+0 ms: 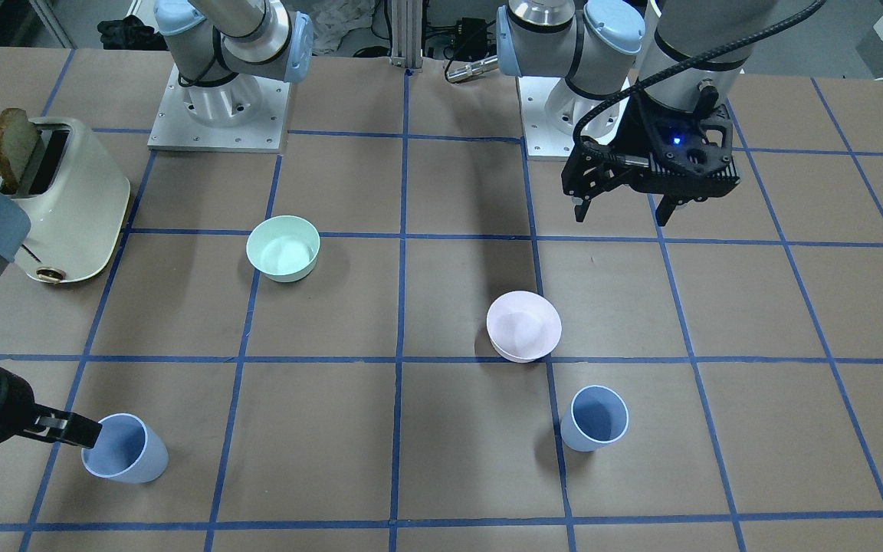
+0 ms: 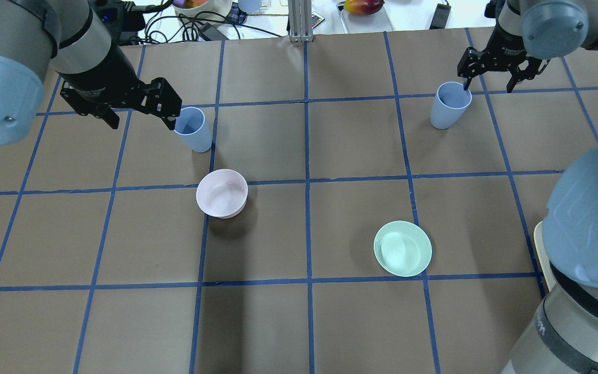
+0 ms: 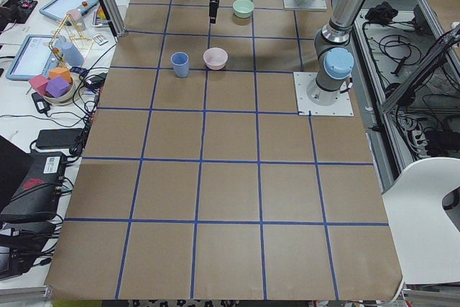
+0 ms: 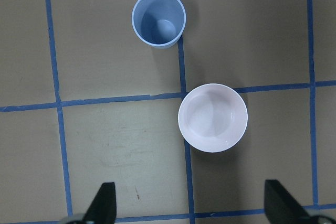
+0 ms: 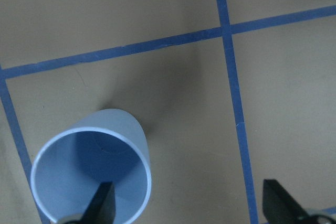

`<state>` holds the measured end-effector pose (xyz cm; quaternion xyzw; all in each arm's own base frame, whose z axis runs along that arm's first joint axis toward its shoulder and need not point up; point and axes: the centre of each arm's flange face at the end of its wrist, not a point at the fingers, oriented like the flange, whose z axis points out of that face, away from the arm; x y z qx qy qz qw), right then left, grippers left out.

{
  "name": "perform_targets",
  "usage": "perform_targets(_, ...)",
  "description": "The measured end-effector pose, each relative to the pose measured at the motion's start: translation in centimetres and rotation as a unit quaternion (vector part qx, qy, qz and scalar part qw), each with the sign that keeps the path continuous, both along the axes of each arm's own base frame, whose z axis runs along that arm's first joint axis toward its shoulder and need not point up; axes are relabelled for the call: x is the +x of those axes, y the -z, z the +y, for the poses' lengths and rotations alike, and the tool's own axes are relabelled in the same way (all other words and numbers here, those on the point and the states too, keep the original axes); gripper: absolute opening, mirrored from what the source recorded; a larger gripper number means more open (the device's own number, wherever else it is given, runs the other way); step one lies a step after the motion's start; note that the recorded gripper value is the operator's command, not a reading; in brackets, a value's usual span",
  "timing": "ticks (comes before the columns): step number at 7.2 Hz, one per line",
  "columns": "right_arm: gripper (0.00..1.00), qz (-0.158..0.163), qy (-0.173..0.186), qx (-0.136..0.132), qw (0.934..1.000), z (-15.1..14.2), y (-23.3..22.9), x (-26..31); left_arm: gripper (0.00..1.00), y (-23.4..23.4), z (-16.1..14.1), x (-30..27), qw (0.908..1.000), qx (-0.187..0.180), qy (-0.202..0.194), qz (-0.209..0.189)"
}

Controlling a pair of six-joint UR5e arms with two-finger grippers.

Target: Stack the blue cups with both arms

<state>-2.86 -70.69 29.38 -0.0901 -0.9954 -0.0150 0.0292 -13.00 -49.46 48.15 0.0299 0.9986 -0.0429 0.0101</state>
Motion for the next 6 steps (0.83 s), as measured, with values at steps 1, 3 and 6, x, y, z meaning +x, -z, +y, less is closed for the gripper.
perform_targets(1, 1.00, -0.002, 0.000, 0.011, 0.9999, 0.1, 1.0, 0.0, 1.00, 0.0, 0.0, 0.0, 1.0000, 0.000, 0.000, 0.000)
perform_targets(3, 0.77, -0.016, 0.000, 0.023, 0.9996, -0.1, 2.9, 0.2, 1.00, 0.0, 0.0, 0.0, 1.0000, 0.000, 0.000, 0.000)
perform_targets(6, 0.00, -0.048, -0.005, 0.028, 0.9984, -0.7, 5.2, 0.7, 1.00, 0.0, 0.0, 0.0, 1.0000, 0.000, 0.000, 0.000)
